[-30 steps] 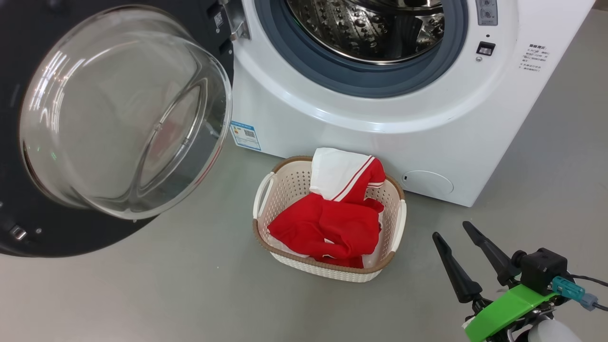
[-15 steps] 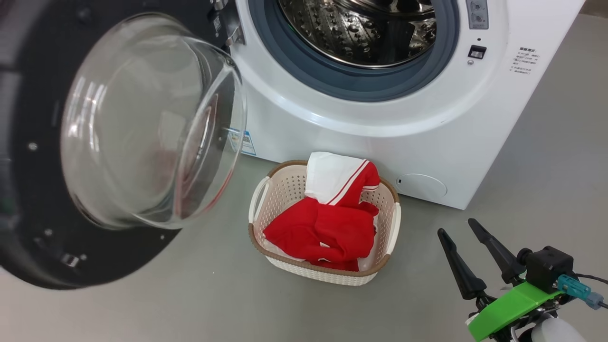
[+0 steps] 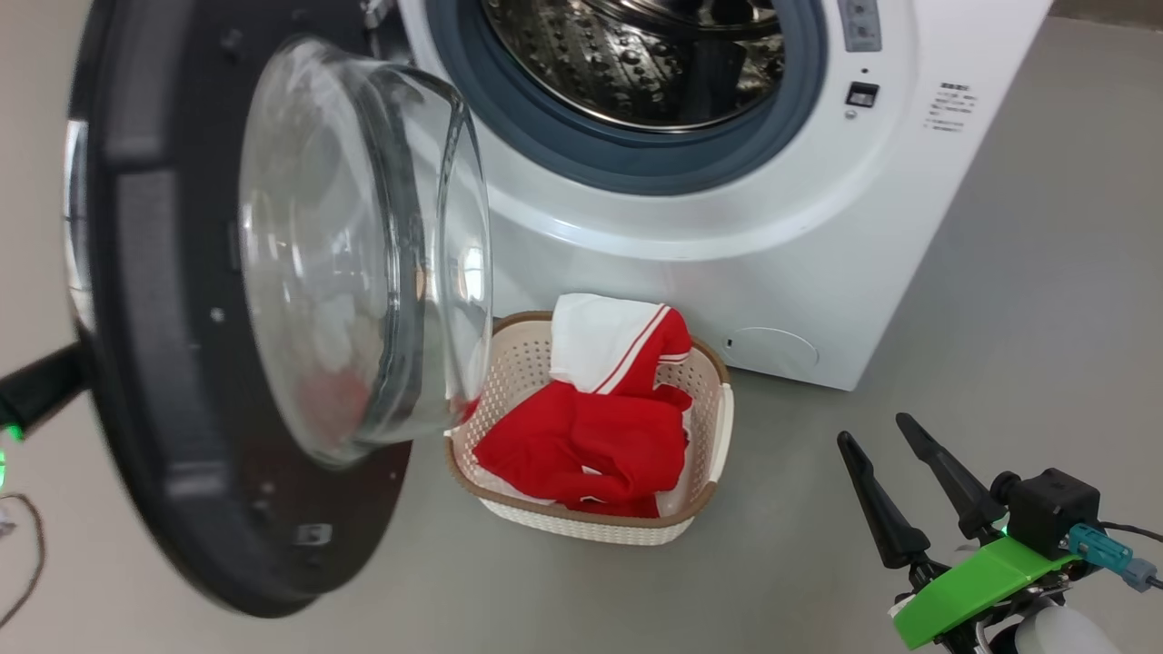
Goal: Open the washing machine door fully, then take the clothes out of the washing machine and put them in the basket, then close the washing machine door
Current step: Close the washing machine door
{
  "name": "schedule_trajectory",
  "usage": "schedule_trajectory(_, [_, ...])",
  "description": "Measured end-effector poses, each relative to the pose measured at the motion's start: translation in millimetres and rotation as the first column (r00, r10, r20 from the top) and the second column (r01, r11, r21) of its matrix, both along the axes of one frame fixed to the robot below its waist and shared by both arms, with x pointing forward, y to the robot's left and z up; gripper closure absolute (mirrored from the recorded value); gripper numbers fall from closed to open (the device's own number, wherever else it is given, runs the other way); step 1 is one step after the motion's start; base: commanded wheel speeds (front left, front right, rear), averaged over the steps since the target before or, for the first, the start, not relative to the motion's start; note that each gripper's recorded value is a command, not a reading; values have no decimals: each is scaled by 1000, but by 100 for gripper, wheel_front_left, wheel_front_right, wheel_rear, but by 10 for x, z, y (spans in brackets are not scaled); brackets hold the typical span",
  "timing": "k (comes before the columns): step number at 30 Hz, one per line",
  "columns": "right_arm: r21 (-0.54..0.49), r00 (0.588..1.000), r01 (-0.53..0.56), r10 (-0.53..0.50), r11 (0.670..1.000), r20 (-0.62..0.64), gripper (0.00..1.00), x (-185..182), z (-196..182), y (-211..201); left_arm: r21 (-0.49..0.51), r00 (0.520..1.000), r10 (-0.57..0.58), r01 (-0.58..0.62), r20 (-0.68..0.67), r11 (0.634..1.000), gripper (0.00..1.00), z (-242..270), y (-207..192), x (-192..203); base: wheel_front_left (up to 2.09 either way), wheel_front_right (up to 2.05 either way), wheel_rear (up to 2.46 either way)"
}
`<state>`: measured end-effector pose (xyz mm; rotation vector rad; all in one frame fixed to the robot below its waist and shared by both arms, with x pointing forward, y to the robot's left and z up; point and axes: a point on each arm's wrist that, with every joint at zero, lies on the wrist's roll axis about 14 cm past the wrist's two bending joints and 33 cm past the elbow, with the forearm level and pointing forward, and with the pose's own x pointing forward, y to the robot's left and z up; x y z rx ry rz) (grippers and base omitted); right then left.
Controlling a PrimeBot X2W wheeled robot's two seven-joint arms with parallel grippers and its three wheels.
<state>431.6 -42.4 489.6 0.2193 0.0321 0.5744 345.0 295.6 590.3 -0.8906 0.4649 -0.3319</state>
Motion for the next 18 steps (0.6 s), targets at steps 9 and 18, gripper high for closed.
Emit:
schedule_trajectory(9, [-1, 997, 78, -78, 997, -11, 0, 1, -41, -278, 16, 964, -258, 257, 60, 966, 100, 97, -825, 212, 0, 0, 0])
schedule_trajectory(18, [6, 986, 165, -165, 986, -30, 0, -45, -91, -555, -11, 922, -368, 372, 125, 928, 100, 172, -1405, 536, 0, 0, 0])
